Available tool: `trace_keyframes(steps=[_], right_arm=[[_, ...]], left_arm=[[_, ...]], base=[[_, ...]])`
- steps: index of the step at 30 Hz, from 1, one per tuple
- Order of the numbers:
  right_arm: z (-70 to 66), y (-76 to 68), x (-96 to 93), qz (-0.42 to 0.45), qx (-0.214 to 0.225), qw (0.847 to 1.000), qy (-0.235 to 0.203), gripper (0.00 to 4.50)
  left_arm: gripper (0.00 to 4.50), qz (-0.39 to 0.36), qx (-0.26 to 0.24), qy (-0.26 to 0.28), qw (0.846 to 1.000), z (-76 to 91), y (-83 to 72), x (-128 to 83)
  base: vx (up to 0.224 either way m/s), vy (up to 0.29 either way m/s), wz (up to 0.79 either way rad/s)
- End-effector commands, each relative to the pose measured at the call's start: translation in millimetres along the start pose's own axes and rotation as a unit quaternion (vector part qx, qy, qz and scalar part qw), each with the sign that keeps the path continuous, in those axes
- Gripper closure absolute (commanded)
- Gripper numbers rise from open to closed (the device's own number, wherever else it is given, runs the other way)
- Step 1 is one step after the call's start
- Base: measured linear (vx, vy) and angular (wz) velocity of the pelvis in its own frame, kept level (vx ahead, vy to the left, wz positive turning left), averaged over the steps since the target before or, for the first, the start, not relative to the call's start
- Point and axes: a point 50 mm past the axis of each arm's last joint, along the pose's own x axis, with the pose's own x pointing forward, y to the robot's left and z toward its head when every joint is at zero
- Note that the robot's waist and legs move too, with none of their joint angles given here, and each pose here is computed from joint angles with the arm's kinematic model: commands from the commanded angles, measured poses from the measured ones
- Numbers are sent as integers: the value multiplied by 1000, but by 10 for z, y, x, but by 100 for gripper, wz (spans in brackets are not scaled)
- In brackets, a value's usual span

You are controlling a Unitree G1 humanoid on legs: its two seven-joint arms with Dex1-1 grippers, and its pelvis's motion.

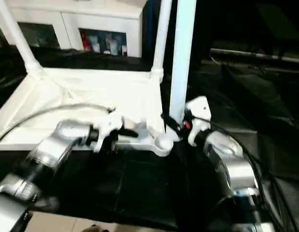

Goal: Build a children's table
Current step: Insert table leg to table base

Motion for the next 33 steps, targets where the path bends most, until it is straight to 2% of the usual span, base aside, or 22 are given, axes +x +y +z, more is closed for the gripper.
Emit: trace_keyframes(steps=[1,3,6,10,11,14,16,19,21,25,27,31,32,33], right_arm=[[78,26,-33,10,-5,1000,-11,259],[69,37,-54,11,-6,1000,-9,259],[67,42,-72,12,-8,1000,-7,259],[75,26,-80,9,-12,1000,-7,259],[85,24,-81,9,-12,1000,-7,259],[89,27,-73,11,-17,1000,-4,259],[94,45,-63,17,-20,1000,-4,259],[101,57,-56,21,-22,1000,-4,259],[101,52,-60,20,-22,1000,-4,259],[96,45,-68,20,-24,1000,-2,259],[95,46,-67,20,-24,1000,-2,259],[103,55,-42,21,-22,1000,-4,259],[109,58,-36,23,-22,999,-5,259],[116,63,-25,25,-21,999,-6,259]], left_arm=[[160,-14,-10,28,999,-32,-10,34],[165,-21,-25,34,999,-24,-5,51],[200,-13,-27,40,999,-1,40,71],[210,7,-26,47,999,15,111,85],[236,10,-24,52,998,25,132,84],[249,7,-20,56,998,32,138,81],[278,3,-18,61,998,20,132,79],[290,-7,-19,67,998,-9,119,92],[318,-6,-17,72,997,-24,118,102],[340,-5,-18,72,997,-28,123,111],[374,-5,-19,73,997,-32,124,108],[385,0,-20,73,997,-51,144,83],[410,3,-21,70,997,-47,151,79],[410,7,-23,66,998,-41,161,71]], base=[[0,0,0],[0,0,0],[0,0,0],[0,0,0],[0,0,0],[0,0,0],[0,0,0],[0,0,0],[0,0,0],[0,0,0],[0,0,0],[0,0,0],[0,0,0],[0,0,0]])
